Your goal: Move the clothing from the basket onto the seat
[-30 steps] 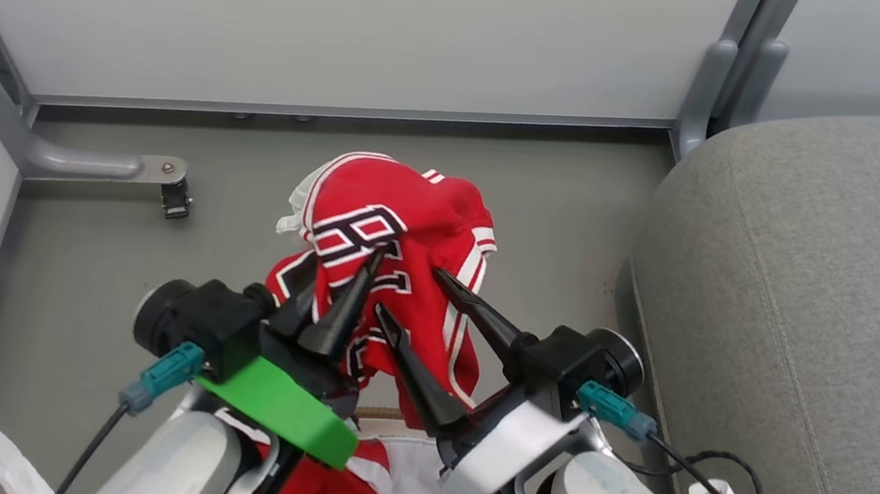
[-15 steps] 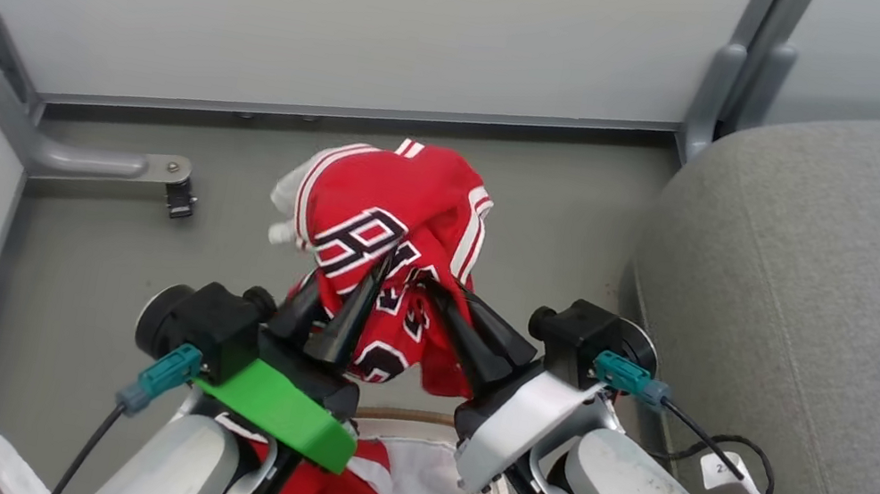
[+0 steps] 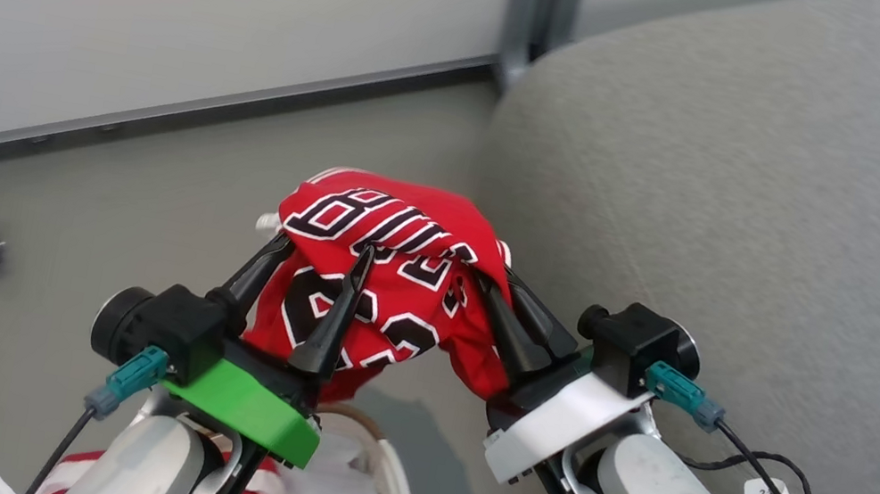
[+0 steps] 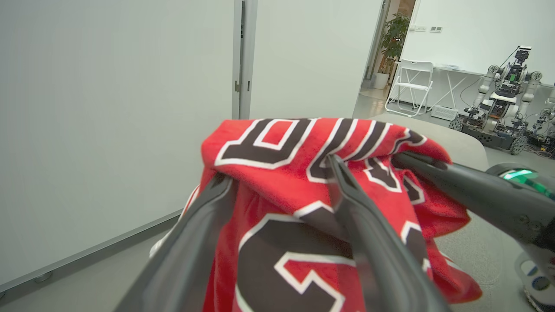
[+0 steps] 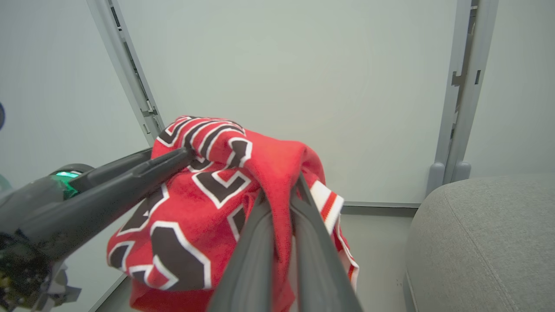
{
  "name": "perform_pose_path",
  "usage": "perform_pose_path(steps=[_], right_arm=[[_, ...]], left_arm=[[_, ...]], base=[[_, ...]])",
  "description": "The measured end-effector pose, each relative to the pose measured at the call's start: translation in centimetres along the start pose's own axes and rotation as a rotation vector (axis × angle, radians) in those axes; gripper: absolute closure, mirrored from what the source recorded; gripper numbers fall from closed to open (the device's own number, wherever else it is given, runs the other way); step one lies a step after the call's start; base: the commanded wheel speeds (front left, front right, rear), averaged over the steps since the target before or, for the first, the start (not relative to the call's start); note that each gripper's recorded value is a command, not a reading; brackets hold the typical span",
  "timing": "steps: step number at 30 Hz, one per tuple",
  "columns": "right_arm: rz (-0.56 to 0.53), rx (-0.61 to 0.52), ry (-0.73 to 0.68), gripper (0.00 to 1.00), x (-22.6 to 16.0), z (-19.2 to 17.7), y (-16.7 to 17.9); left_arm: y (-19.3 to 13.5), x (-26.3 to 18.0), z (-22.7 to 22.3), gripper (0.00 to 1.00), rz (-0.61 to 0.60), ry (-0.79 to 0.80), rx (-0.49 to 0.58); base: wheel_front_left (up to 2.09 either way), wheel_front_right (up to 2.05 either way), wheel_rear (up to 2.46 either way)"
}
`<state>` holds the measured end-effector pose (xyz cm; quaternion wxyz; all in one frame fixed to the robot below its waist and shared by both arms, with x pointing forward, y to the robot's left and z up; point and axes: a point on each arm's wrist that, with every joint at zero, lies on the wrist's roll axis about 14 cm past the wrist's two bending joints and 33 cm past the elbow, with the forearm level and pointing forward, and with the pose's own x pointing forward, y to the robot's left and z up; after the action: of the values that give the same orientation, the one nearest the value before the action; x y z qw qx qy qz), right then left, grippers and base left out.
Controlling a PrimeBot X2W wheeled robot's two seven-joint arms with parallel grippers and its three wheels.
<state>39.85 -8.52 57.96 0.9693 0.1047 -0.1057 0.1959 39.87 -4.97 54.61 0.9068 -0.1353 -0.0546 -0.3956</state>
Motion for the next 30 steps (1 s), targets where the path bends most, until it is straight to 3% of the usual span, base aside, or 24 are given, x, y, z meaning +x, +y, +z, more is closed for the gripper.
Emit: perform_pose_path(steps=[7, 11, 15, 21, 30], right_arm=[[-0.265, -0.077, -0.068, 1.00, -5.0, 3.0, -7.3], [-0.367, -0.116, -0.059, 1.00, -7.3, 3.1, -9.8], [-0.413, -0.177, -0.031, 1.00, -7.6, 3.0, -11.7], [-0.417, -0.367, -0.029, 1.00, -4.1, 5.6, -15.4], [-0.550, -0.717, -0.027, 1.00, 0.2, 12.7, -25.5]], left_arm=[[-6.9, 3.4, -3.0, 0.00, -0.248, 0.062, -0.062], [-8.5, 4.5, -4.6, 0.00, -0.320, 0.095, -0.101], [-7.7, 4.8, -6.2, 0.00, -0.322, 0.125, -0.132], [-4.0, 4.8, -8.5, 0.00, -0.262, 0.159, -0.139], [0.6, 3.8, -11.8, 0.00, -0.217, 0.208, -0.142]], base=[[0.00, 0.00, 0.00], [0.07, 0.07, 0.07], [0.01, 0.01, 0.01], [0.00, 0.00, 0.00], [0.00, 0.00, 0.00]])
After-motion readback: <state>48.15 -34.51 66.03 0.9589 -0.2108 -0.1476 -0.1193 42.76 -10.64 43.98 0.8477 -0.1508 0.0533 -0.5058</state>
